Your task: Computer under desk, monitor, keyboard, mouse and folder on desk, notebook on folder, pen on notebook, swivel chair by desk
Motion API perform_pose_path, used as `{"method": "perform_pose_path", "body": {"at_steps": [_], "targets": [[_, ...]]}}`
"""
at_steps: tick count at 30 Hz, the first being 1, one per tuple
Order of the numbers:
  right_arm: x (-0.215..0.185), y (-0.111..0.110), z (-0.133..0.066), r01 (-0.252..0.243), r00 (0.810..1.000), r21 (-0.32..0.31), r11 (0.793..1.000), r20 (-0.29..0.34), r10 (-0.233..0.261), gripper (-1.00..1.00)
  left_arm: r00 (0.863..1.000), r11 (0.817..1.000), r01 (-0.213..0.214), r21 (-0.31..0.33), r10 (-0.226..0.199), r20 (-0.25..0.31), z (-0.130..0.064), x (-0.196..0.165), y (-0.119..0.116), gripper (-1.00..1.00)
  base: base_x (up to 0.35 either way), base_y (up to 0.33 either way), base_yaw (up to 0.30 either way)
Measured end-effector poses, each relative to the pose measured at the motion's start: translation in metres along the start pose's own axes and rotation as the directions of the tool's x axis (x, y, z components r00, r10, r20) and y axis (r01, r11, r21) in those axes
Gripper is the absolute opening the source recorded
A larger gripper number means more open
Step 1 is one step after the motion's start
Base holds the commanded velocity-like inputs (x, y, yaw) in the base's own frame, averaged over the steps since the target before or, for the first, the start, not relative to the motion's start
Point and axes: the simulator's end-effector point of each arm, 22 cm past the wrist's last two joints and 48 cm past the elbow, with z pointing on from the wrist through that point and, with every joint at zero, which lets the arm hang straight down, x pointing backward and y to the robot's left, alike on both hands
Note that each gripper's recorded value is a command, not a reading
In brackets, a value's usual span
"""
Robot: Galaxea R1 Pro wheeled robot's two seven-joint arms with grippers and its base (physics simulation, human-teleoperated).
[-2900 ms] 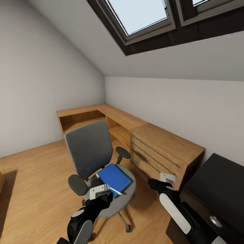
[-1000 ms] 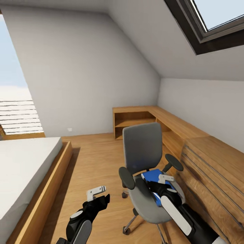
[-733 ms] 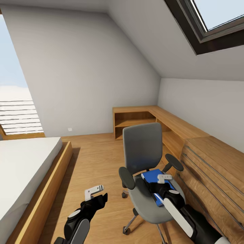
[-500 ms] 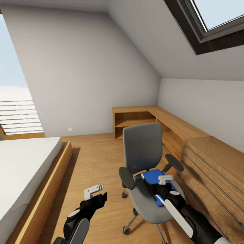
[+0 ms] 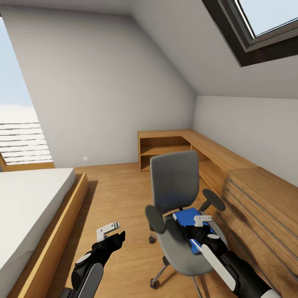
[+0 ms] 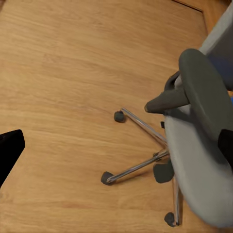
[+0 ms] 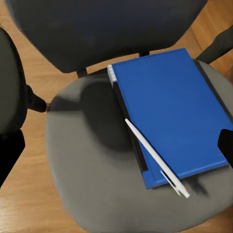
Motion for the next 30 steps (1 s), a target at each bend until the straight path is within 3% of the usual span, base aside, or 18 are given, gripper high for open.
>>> {"method": "perform_pose_path", "body": {"at_steps": [3,8,13,17,23,30], "targets": [[0.015,-0.009,0.005,0.004,0.999,0.02,1.0,-0.032,-0.004,1.0,1.0,1.0,0.0,-0.001,0.0,0.0,0.0,0.0,0.0,1.0,0.317,0.001,0.0],[0.016,-0.011,0.005,0.007,0.999,0.025,1.0,-0.033,-0.006,1.0,1.0,1.0,0.0,-0.003,0.0,0.001,0.0,0.0,0.001,1.0,0.304,0.0,0.0],[0.005,-0.016,0.006,0.022,1.0,0.041,0.999,0.016,-0.022,1.0,1.0,1.0,0.002,-0.003,-0.002,0.001,0.0,0.0,0.002,1.0,0.195,0.0,0.0],[0.0,-0.029,0.009,0.074,0.995,0.058,0.996,0.066,-0.078,1.0,1.0,1.0,0.004,-0.004,-0.004,0.002,0.001,-0.001,0.002,1.0,0.093,0.0,0.0],[0.006,-0.029,0.013,0.124,0.99,-0.019,0.992,0.074,-0.123,1.0,1.0,0.999,0.025,-0.02,-0.025,0.014,0.0,-0.009,0.012,1.0,0.022,0.0,0.0],[0.019,-0.051,0.019,0.099,0.994,-0.048,0.994,0.041,-0.097,1.0,0.998,0.999,0.046,-0.021,-0.045,0.044,-0.004,-0.023,0.016,1.0,0.003,0.0,0.0]]}}
